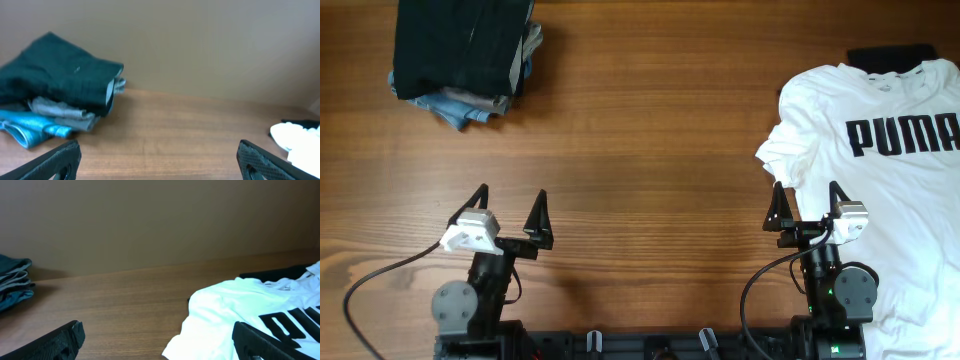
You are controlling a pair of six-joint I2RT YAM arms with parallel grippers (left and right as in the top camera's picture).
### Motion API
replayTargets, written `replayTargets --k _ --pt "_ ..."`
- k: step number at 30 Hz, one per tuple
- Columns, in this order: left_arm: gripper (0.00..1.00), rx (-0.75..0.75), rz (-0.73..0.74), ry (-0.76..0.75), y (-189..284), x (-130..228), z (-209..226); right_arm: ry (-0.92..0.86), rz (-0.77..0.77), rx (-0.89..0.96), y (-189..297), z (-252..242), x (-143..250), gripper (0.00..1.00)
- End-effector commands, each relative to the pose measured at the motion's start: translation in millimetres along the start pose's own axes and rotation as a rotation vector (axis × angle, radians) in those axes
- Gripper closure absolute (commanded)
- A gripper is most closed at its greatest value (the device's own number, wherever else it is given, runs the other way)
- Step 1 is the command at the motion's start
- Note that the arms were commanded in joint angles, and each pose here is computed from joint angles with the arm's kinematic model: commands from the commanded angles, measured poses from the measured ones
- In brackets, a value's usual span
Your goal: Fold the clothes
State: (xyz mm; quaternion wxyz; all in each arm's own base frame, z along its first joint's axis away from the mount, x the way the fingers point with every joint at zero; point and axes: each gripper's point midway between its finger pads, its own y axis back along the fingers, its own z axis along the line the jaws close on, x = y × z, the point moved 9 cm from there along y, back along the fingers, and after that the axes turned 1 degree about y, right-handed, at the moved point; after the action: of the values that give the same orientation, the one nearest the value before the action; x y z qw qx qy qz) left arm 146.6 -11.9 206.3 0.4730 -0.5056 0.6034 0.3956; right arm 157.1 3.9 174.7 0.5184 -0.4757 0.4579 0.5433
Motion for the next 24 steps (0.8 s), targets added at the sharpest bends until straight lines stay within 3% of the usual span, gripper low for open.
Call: replayTargets --k 1,24 --pt "0.00 0.024 0.063 0.025 -8.4 38.2 5.5 -0.013 -0.008 -0.009 0.4 0.5 -0.7 0.00" --pt "0.00 0.020 0.065 0.019 -9.2 40.1 4.9 -0.014 -0.004 -0.009 0.2 0.5 -0.3 0.00"
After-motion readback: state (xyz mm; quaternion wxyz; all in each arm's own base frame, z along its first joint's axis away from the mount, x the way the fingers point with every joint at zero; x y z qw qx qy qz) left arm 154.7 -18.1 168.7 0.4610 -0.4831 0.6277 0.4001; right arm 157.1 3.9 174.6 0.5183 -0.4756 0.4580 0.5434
